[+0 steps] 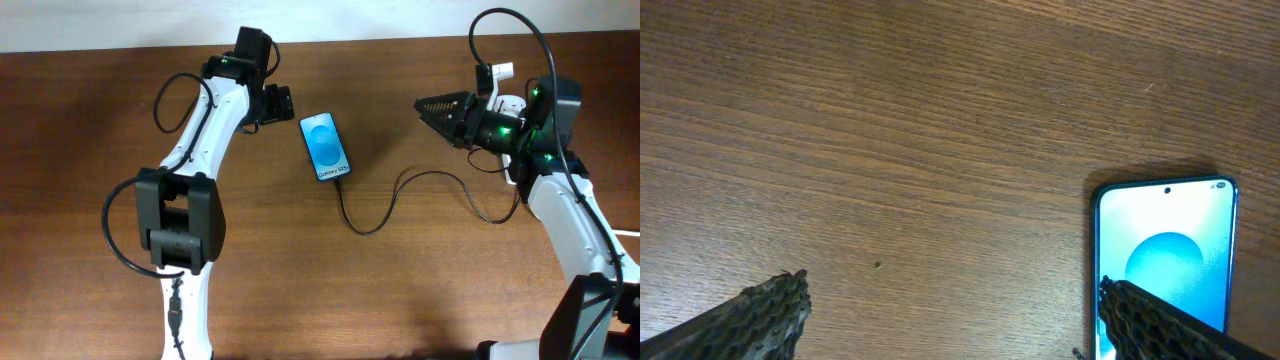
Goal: Plug charger to phone and switch on socket
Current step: 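Open the left gripper and lift it away from the phone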
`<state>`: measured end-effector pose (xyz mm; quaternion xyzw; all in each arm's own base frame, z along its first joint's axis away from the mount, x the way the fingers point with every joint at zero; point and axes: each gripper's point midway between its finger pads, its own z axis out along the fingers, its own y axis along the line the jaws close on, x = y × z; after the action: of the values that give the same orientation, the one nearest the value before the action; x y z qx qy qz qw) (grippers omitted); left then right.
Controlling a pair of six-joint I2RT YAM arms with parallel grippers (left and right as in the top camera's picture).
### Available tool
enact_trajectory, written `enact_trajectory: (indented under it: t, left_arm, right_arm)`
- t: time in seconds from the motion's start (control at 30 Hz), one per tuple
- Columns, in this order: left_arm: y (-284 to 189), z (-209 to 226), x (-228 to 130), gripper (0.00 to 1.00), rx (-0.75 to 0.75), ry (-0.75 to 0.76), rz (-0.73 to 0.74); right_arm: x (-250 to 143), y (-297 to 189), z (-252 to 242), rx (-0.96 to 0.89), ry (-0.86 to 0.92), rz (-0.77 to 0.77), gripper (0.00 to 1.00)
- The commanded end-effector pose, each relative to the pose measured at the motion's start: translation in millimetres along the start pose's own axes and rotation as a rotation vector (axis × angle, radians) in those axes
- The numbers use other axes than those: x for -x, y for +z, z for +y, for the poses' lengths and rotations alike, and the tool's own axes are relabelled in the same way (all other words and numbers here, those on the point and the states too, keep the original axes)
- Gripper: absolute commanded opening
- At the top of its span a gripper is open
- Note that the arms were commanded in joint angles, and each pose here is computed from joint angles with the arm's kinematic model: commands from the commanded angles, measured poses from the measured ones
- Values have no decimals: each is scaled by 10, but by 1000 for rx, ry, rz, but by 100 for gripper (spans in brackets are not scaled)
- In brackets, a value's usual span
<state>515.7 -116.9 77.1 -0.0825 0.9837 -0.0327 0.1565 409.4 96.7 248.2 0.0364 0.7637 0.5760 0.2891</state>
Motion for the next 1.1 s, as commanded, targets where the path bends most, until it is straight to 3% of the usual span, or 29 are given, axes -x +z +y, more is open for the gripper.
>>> enact_trajectory:
  t: [0.0,0.43,0.53,0.77,0.97,1.07]
  left_arm:
    - [-298,17,141,99,-6,62,-67]
    - [-847,-19,310,99,-44,92,-176]
    - [-996,-18,341,99,-52,96,-203]
    - [-1352,-2,389,99,-72,89,-265]
    - [-1883,105,382,99,-97,70,-337]
    - [-2274,171,376,99,-182,50,-384]
  right_arm:
    - [6,-28,65,13,-30,0,73]
    - [-2,-28,74,18,-30,5,76]
    - [-1,-28,74,18,-31,5,88]
    - [4,-28,69,15,-38,2,99]
    - [46,-32,70,-3,-97,-20,98]
    - [68,-46,100,-11,-109,-34,98]
